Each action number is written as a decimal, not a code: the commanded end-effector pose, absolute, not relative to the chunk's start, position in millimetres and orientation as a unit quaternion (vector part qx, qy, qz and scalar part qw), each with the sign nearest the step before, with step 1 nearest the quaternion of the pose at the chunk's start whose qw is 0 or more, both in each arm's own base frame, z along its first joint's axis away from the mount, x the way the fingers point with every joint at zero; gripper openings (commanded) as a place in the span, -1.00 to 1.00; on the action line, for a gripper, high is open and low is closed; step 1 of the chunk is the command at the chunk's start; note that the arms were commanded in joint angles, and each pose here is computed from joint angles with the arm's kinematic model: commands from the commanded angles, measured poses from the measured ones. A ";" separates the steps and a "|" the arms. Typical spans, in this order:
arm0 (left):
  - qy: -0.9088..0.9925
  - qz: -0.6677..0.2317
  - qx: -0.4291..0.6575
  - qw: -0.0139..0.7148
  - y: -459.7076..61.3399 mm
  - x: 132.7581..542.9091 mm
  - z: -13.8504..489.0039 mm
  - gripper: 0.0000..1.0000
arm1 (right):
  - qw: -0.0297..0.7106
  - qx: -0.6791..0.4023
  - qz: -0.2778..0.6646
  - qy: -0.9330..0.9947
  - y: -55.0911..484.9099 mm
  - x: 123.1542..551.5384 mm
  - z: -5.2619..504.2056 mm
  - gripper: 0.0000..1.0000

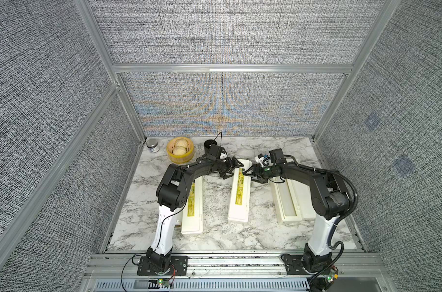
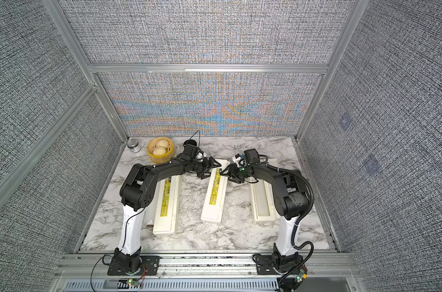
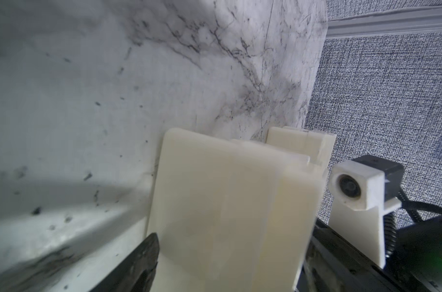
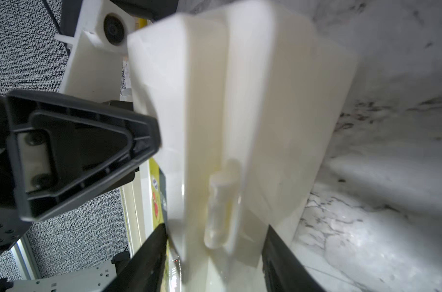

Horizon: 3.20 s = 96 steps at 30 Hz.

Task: Put plastic wrap rolls into dispensers
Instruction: Close the lid on the plastic wrap cutting box, then open the lid of the plastic wrap cutting box.

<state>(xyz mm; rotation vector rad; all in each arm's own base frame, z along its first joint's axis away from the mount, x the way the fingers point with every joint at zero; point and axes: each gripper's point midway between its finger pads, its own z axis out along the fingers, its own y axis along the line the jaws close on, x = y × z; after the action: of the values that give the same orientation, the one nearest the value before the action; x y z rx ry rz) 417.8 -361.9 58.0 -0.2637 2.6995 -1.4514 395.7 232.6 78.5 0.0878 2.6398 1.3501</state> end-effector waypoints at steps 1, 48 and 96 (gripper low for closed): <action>0.894 -0.427 -0.131 -0.028 -350.8 387.6 28.3 0.69 | 0.052 0.024 0.450 0.891 235.8 375.3 73.5 0.20; 0.866 -0.492 -0.090 -0.002 -285.3 337.6 66.7 0.49 | 0.089 -0.053 0.156 0.982 274.6 306.1 99.8 0.89; 0.881 -0.466 -0.061 -0.055 -322.8 327.2 34.9 0.39 | 0.066 -0.083 0.158 0.982 260.1 293.0 105.9 0.94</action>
<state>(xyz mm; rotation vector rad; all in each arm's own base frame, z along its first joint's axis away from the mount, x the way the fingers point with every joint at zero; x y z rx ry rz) 331.7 -328.6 52.1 -0.1542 2.8077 -1.6049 297.3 258.6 104.8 -0.2522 2.9459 0.4277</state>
